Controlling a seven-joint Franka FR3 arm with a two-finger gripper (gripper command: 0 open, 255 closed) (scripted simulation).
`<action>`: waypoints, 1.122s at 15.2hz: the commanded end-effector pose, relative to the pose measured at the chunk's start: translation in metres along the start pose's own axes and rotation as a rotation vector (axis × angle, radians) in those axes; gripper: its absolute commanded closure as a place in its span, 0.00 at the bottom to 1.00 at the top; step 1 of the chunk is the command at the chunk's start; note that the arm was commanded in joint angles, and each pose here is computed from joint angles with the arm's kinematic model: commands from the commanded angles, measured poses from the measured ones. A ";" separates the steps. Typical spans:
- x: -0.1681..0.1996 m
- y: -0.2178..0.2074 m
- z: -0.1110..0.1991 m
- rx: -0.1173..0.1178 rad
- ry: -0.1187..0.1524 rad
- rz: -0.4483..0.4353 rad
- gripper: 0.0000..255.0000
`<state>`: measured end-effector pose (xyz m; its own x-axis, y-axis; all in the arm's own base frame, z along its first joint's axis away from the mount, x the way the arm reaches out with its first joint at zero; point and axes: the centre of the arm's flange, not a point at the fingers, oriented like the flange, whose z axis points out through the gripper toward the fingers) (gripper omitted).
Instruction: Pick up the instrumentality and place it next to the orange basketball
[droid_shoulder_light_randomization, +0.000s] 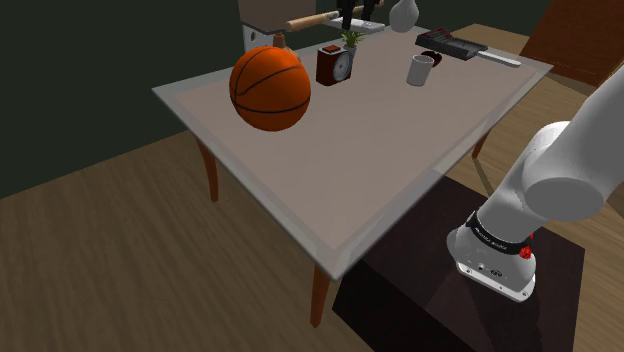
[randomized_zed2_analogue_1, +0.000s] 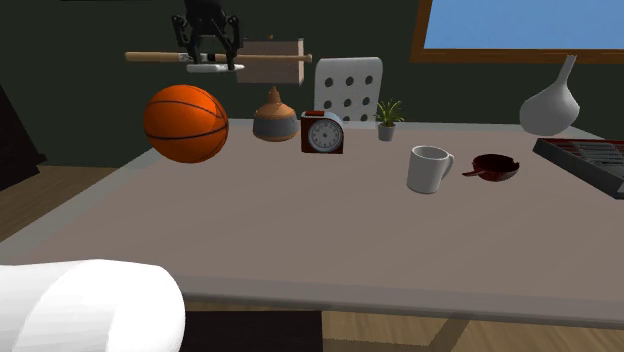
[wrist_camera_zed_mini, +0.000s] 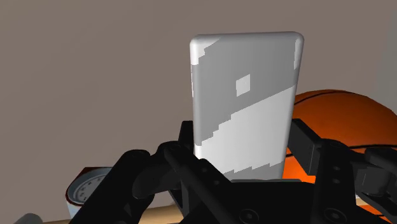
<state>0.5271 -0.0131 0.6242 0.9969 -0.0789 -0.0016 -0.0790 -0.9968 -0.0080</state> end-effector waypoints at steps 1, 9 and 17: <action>0.001 0.000 0.010 0.000 0.001 0.001 1.00; 0.001 0.001 0.052 0.000 0.001 0.001 1.00; 0.001 0.001 0.094 0.000 0.001 0.001 1.00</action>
<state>0.5279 -0.0145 0.5339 0.9968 -0.0796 -0.0017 -0.0797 -0.9968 -0.0079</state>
